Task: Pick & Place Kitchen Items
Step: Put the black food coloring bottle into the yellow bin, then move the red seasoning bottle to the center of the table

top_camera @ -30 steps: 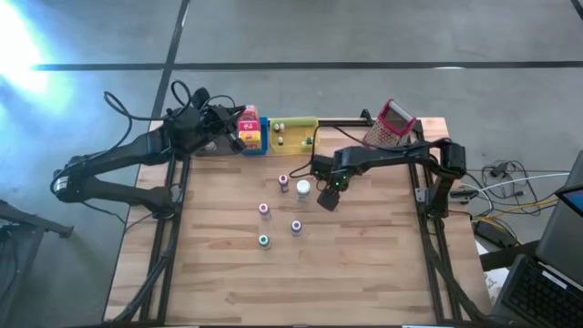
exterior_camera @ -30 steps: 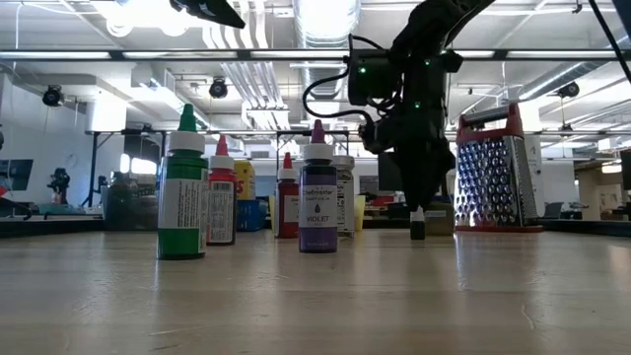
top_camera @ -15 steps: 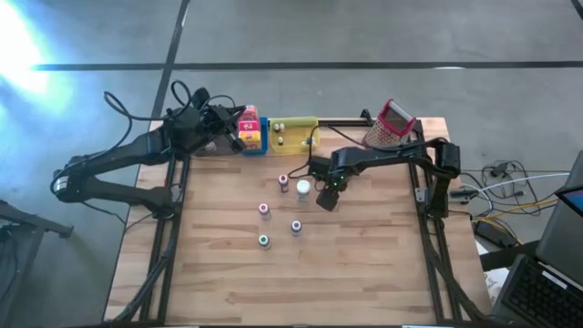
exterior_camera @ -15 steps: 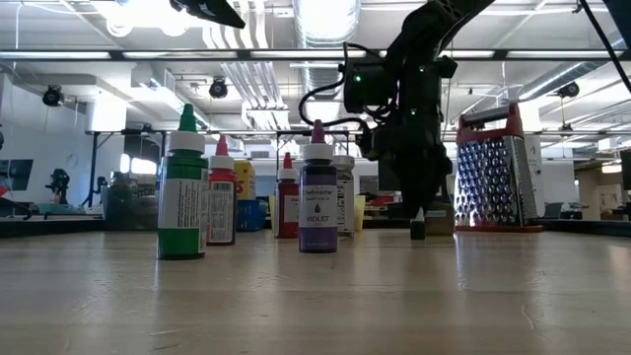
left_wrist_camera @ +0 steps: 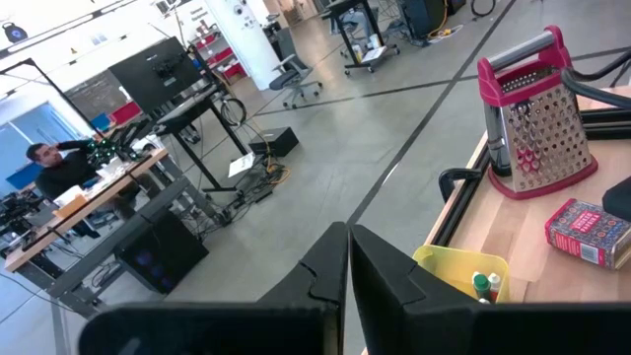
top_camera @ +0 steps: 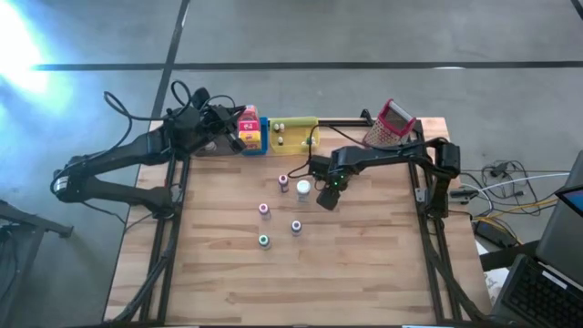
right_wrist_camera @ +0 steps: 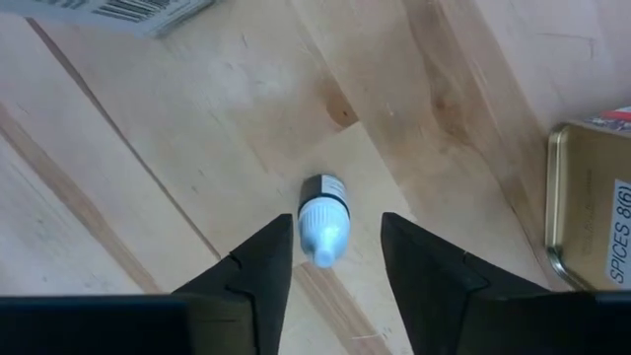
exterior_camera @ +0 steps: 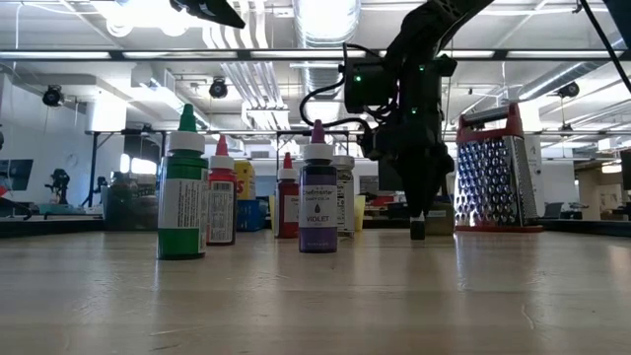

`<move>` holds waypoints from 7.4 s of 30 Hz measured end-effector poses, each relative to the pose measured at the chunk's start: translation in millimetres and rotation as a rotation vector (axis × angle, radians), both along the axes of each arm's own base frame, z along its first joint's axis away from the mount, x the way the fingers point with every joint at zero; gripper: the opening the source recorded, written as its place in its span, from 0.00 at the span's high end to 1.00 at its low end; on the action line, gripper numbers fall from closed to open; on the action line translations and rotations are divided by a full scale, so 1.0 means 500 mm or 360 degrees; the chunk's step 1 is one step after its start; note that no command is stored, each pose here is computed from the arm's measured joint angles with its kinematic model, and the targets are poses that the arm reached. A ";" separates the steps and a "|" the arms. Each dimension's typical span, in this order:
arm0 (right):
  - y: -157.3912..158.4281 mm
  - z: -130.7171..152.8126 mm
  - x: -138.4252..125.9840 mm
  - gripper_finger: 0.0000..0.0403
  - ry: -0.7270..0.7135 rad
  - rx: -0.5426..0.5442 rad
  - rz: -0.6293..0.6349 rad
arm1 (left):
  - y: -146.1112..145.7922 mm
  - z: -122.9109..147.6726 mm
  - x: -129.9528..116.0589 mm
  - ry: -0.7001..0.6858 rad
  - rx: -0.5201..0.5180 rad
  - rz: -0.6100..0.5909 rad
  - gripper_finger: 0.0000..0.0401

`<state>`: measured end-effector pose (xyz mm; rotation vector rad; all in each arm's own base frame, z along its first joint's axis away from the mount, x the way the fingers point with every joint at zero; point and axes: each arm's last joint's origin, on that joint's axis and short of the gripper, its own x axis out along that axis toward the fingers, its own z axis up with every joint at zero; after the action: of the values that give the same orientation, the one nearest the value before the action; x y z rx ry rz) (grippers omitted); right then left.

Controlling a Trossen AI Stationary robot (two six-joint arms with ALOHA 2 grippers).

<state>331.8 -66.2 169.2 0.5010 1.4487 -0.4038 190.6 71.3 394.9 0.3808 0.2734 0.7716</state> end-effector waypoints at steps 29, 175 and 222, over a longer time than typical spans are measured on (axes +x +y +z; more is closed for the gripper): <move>-0.003 0.001 0.000 0.83 -0.0016 0.0038 0.0069 | 0.000 0.000 0.000 0.0000 0.0000 0.0000 0.95; -0.374 0.232 0.050 0.63 -0.0109 0.0031 0.0342 | 0.000 -0.003 0.000 0.0024 -0.0007 -0.0001 0.95; -0.247 0.096 -0.123 0.01 0.0056 0.0323 -0.2198 | 0.000 -0.003 0.000 0.0024 -0.0007 -0.0001 0.95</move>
<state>270.5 -189.9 217.3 1.6483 0.9750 -1.3421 190.4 71.2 393.5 0.3825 0.2889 0.7680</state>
